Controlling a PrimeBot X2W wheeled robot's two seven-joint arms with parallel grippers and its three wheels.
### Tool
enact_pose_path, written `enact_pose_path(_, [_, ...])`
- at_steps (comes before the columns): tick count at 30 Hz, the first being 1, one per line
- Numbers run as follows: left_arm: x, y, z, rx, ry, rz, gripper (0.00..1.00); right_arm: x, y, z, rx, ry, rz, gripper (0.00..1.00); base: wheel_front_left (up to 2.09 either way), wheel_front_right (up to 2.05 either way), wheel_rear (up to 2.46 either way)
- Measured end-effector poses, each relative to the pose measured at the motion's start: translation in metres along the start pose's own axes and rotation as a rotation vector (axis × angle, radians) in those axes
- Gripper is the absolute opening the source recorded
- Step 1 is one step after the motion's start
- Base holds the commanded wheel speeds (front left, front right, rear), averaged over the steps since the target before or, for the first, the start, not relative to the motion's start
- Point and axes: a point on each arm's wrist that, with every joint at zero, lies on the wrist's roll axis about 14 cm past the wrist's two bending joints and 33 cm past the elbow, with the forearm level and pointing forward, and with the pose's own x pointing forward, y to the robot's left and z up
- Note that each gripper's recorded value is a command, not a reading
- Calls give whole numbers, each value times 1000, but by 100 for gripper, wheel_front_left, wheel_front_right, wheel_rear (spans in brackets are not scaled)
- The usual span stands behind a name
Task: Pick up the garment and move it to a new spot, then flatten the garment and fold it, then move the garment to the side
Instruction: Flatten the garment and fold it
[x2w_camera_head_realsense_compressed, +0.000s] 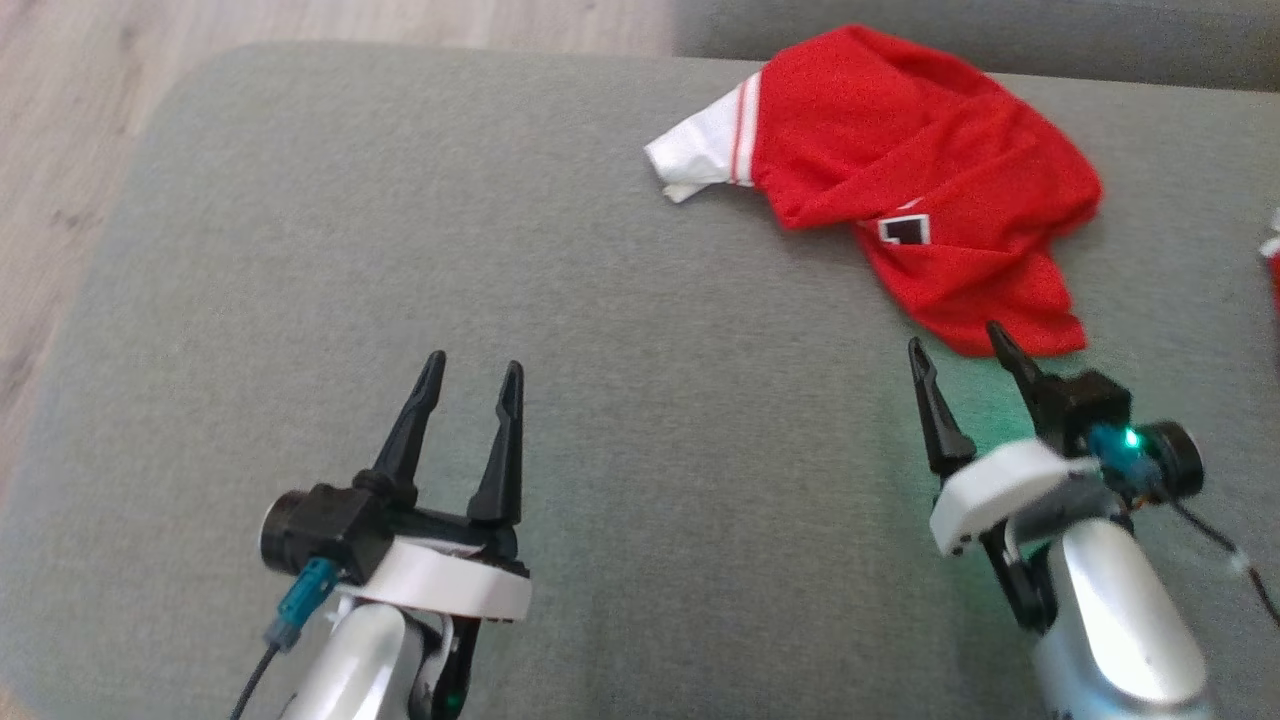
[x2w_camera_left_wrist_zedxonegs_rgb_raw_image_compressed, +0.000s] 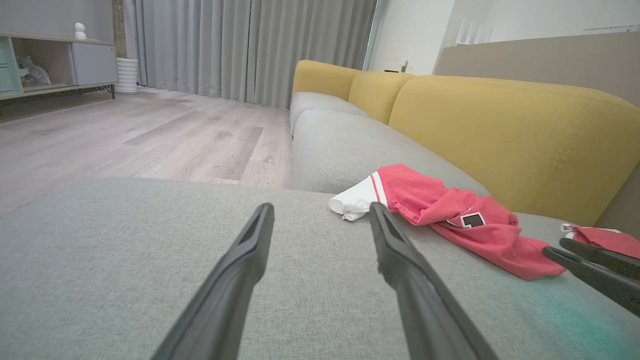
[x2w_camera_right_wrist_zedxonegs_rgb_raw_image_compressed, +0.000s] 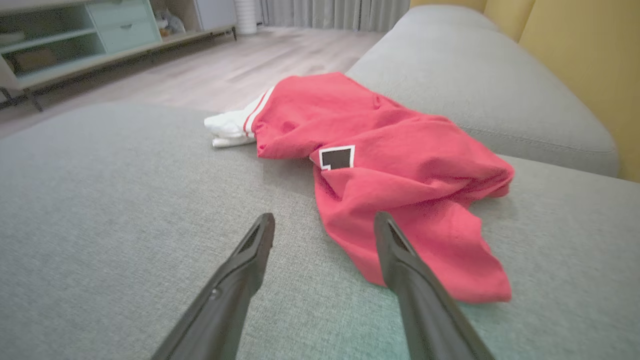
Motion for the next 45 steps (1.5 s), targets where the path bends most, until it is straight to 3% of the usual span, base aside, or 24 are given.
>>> enact_pose_path(8, [-7,19,-7,1,22,62,100,39,-2,-40,-109,234,14,100,0,0,0])
enact_pose_path(13, [-9,28,-5,5,18,93,100,56,0,-48,-129,283,22,100,0,0,0])
enact_pose_path(14, [-9,29,-5,7,20,96,100,59,2,-48,-132,287,30,82,0,0,0])
enact_pose_path(15, [-10,30,-5,6,20,99,100,62,4,-47,-137,285,38,6,0,0,0])
enact_pose_path(16, [-10,30,-5,7,19,99,100,64,5,-44,-140,276,44,0,0,0,0])
enact_pose_path(26, [-4,16,3,7,-8,51,100,49,18,-1,-44,65,77,0,0,0,0])
enact_pose_path(30, [-3,4,2,7,-10,14,100,25,6,13,-2,2,34,0,0,0,0])
enact_pose_path(39, [2,-27,6,2,-28,-82,100,-62,-53,-22,44,91,-194,0,0,0,0])
enact_pose_path(45, [-1,-33,7,0,-31,-95,100,-82,-59,-36,51,141,-231,0,0,0,0])
